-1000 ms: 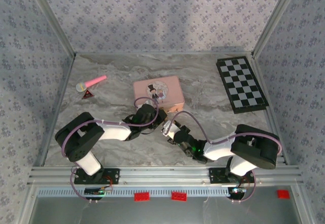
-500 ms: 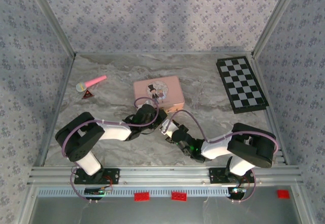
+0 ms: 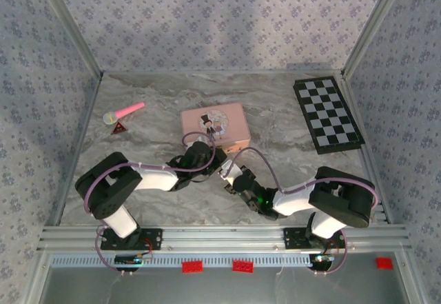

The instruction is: Unlock the padlock with the key

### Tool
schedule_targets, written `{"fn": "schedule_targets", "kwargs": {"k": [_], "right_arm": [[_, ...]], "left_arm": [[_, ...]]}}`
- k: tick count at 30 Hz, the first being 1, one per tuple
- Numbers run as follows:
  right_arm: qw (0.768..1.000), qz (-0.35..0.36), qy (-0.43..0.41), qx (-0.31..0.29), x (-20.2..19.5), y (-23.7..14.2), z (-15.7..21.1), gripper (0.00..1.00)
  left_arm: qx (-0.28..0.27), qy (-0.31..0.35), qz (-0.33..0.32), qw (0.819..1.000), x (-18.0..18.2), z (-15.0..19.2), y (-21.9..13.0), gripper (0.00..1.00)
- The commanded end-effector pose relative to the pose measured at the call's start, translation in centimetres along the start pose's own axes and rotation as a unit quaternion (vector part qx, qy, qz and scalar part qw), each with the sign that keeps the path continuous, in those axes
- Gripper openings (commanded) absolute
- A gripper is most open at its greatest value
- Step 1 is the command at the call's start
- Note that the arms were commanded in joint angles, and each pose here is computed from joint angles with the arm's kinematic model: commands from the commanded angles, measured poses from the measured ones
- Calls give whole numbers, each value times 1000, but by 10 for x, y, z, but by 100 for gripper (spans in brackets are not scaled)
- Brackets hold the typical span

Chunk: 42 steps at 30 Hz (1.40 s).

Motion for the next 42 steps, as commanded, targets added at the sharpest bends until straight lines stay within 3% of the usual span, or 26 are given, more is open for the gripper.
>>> {"fn": "schedule_targets", "kwargs": {"k": [1, 6, 12, 18, 31, 37, 42], "right_arm": [[996, -3, 87, -10, -14, -1, -4, 8], [978, -50, 201, -5, -20, 1, -2, 2], [934, -125, 335, 11, -16, 2, 9, 0], [918, -127, 376, 20, -18, 0, 16, 0], [901, -135, 410, 34, -31, -3, 23, 0], [897, -131, 421, 32, -35, -7, 27, 0], [896, -128, 423, 35, -35, -8, 30, 0]], "left_arm": [[70, -30, 31, 997, -14, 18, 2, 0], [68, -30, 33, 997, -15, 18, 2, 0], [67, -29, 31, 997, -14, 17, 2, 0], [65, -30, 32, 997, -15, 16, 2, 1], [41, -28, 4, 999, -7, 1, -6, 50], [33, -32, -2, 999, 0, -4, -7, 61], [30, -31, -4, 999, 2, -6, -7, 64]]}}
Point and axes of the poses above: each hand's point on the last joint's axis, 136 mm out from that joint toward the fingers, its own y axis out along the fingers, its own x axis along the line the jaws close on, z = x × y, the point moved 9 cm from there along -y, back along the fingers, and after that the axes turned 13 degrees about -y, right-handed, at the moved point
